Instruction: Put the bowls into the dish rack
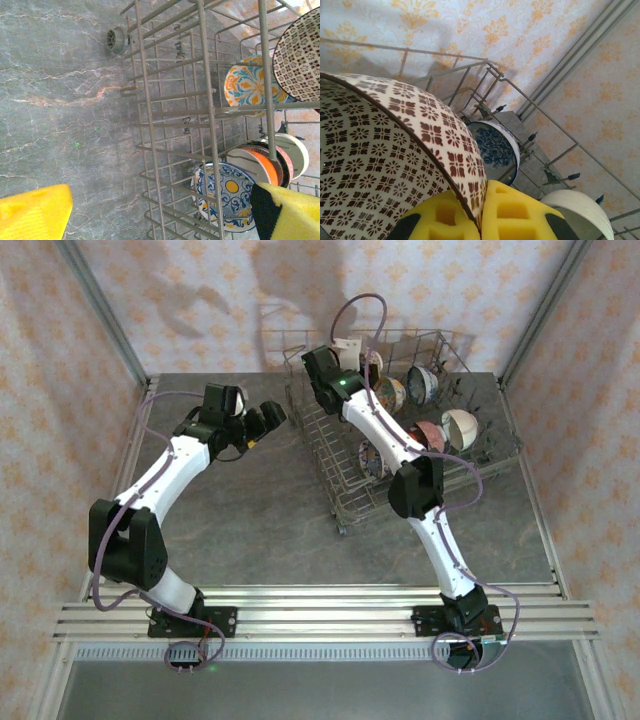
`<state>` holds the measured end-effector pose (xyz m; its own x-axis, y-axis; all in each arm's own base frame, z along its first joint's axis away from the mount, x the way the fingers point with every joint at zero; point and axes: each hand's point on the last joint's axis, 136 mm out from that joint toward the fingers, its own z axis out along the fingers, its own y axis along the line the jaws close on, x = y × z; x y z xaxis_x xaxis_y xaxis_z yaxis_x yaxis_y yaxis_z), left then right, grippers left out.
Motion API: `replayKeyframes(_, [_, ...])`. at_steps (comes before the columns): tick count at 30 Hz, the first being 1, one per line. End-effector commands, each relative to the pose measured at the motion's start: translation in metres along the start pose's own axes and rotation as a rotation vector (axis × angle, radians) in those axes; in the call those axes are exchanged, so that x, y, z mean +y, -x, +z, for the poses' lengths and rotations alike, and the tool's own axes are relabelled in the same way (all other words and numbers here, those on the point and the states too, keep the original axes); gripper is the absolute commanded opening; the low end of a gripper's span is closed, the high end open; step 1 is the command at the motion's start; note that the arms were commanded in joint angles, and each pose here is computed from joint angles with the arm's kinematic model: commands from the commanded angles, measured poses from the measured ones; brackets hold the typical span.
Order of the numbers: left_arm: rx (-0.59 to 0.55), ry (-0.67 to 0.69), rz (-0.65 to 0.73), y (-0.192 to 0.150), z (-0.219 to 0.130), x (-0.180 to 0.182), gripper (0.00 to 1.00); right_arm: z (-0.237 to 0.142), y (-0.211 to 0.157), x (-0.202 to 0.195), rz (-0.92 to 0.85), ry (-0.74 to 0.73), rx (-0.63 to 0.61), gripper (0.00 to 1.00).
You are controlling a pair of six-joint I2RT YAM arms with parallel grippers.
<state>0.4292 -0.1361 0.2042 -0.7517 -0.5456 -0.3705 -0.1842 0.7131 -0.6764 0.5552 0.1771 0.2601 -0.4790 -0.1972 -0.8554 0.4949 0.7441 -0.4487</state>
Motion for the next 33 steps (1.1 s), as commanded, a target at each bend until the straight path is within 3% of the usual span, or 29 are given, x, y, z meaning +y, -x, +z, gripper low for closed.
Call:
replayKeyframes(1, [0.044,0.0,0.051,-0.005,0.003,-0.002,0.93,0.002,0.004,-0.015,0.017,-0.098,-0.025,0.0])
replayKeyframes(21, [0.044,0.016,0.044,0.008,0.003,0.01,0.93,0.012,-0.038,-0.015,-0.117,-0.2,0.007,0.0])
replayKeyframes(33, [0.037,0.011,0.016,0.01,0.004,0.009,0.94,0.018,-0.062,0.003,-0.178,-0.131,0.064,0.0])
